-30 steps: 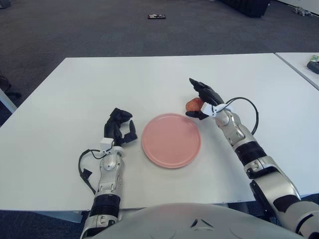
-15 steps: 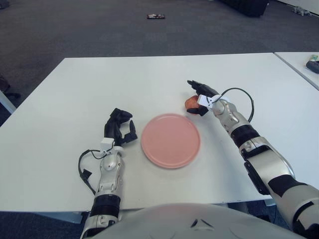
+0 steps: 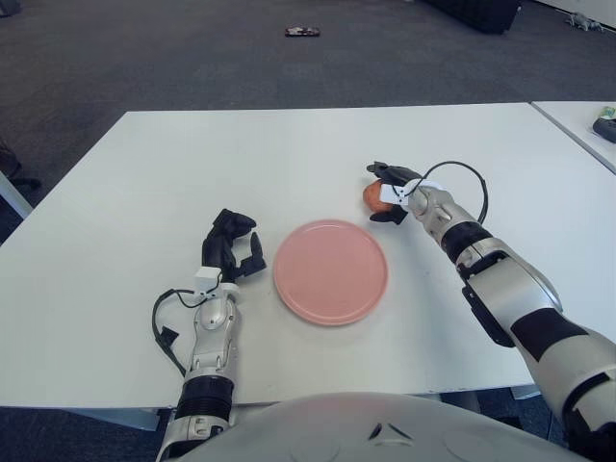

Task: Put the apple into the plate.

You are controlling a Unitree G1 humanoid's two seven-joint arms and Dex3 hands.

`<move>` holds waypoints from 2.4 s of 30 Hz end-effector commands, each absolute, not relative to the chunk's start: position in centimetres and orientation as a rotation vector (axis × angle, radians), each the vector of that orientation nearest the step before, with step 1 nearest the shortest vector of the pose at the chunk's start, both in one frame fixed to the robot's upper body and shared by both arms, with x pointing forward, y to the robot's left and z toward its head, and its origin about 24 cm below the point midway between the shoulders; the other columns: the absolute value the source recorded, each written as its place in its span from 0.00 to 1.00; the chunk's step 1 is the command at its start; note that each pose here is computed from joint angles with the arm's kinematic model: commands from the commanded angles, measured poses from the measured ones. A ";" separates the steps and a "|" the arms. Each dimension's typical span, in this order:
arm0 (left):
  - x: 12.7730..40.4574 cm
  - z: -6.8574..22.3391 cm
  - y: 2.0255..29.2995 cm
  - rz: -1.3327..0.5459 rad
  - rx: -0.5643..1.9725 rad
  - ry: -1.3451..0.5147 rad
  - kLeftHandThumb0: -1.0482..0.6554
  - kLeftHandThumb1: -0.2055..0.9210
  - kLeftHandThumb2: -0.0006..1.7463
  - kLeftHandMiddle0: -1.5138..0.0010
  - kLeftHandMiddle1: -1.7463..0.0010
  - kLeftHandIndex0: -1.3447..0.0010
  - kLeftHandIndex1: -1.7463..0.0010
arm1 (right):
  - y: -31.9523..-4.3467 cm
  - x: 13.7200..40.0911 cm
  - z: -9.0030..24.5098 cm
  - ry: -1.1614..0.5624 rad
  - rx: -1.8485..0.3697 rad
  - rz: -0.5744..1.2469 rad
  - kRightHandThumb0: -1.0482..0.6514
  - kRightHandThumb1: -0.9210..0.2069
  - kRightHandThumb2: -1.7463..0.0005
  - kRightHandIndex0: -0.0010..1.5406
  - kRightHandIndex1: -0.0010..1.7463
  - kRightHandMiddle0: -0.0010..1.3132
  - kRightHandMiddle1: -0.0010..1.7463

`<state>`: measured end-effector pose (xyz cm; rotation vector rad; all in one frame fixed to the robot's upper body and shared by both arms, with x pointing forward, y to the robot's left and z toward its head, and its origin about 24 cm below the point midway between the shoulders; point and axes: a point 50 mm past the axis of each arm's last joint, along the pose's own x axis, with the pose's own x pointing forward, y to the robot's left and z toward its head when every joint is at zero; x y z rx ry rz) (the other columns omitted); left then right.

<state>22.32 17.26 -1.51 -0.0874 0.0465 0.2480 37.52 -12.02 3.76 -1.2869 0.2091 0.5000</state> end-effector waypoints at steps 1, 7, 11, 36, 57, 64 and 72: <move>21.5 -2.7 17.5 0.267 -0.094 0.118 0.32 0.42 0.80 0.24 0.00 0.51 0.00 | -12.5 37.1 2.7 0.293 -1.324 0.528 0.23 0.56 0.37 0.00 0.14 0.00 0.41; 21.5 -2.8 17.6 0.265 -0.094 0.125 0.32 0.42 0.79 0.24 0.00 0.52 0.00 | -12.9 37.1 2.5 0.355 -1.329 0.524 0.27 0.57 0.35 0.00 0.29 0.00 0.51; 21.5 -2.8 17.6 0.264 -0.092 0.125 0.32 0.43 0.79 0.25 0.00 0.52 0.00 | -13.1 37.0 2.4 0.388 -1.337 0.533 0.28 0.57 0.35 0.00 0.34 0.00 0.54; 21.6 -2.8 17.8 0.262 -0.085 0.125 0.33 0.46 0.76 0.27 0.00 0.55 0.00 | -14.0 36.5 1.4 0.448 -1.351 0.451 0.35 0.42 0.36 0.03 0.79 0.29 0.98; 21.6 -2.8 17.9 0.264 -0.088 0.123 0.34 0.48 0.75 0.28 0.00 0.56 0.00 | -13.5 36.4 1.7 0.217 -1.297 0.194 0.61 0.88 0.03 0.62 0.90 0.53 1.00; 21.6 -2.8 17.9 0.264 -0.093 0.126 0.34 0.47 0.75 0.28 0.00 0.55 0.00 | -13.4 36.3 1.8 0.185 -1.197 0.135 0.61 0.89 0.01 0.62 0.92 0.52 1.00; 21.6 -2.8 17.9 0.268 -0.092 0.125 0.33 0.46 0.76 0.27 0.00 0.55 0.00 | -13.3 36.1 2.1 0.142 -0.867 0.041 0.61 0.86 0.02 0.61 0.94 0.49 1.00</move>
